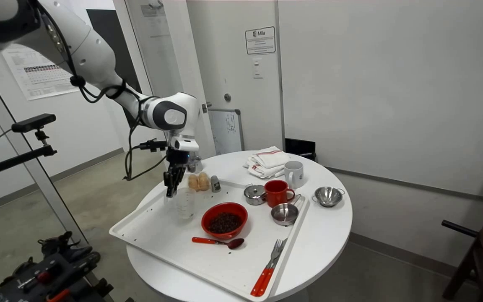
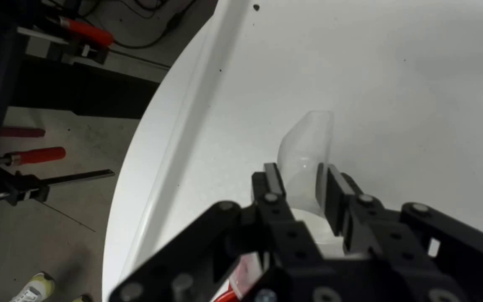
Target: Pour the contents of the jug into the bowl
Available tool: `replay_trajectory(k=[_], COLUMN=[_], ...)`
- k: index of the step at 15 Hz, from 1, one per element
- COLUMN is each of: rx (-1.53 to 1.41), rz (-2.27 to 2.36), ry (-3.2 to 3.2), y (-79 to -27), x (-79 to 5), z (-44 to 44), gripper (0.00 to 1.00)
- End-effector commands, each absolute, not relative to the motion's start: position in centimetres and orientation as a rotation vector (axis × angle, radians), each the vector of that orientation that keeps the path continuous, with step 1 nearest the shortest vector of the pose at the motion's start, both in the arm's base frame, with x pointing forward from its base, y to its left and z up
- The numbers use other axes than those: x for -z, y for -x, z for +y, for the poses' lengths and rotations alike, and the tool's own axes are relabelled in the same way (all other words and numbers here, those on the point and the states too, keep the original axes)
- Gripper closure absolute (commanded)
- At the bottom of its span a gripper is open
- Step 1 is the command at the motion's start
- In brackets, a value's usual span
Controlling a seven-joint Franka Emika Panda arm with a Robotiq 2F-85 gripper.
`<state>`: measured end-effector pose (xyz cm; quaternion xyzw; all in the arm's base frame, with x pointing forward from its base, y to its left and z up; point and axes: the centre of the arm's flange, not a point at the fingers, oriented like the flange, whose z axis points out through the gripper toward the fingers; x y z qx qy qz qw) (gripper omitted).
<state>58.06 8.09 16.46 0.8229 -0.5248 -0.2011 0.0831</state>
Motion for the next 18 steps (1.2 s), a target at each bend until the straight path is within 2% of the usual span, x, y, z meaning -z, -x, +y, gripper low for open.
replay_trajectory(k=[1, 11, 18], rx=[0.643, 0.735, 0.633], rz=[-1.628, -1.64, -1.697], ry=[-2.47, -2.503, -2.501], y=[-56.8, -57.1, -58.5], x=[-16.8, -14.6, -13.1], z=[7.7, 9.1, 10.2], gripper=[0.91, 0.91, 0.9])
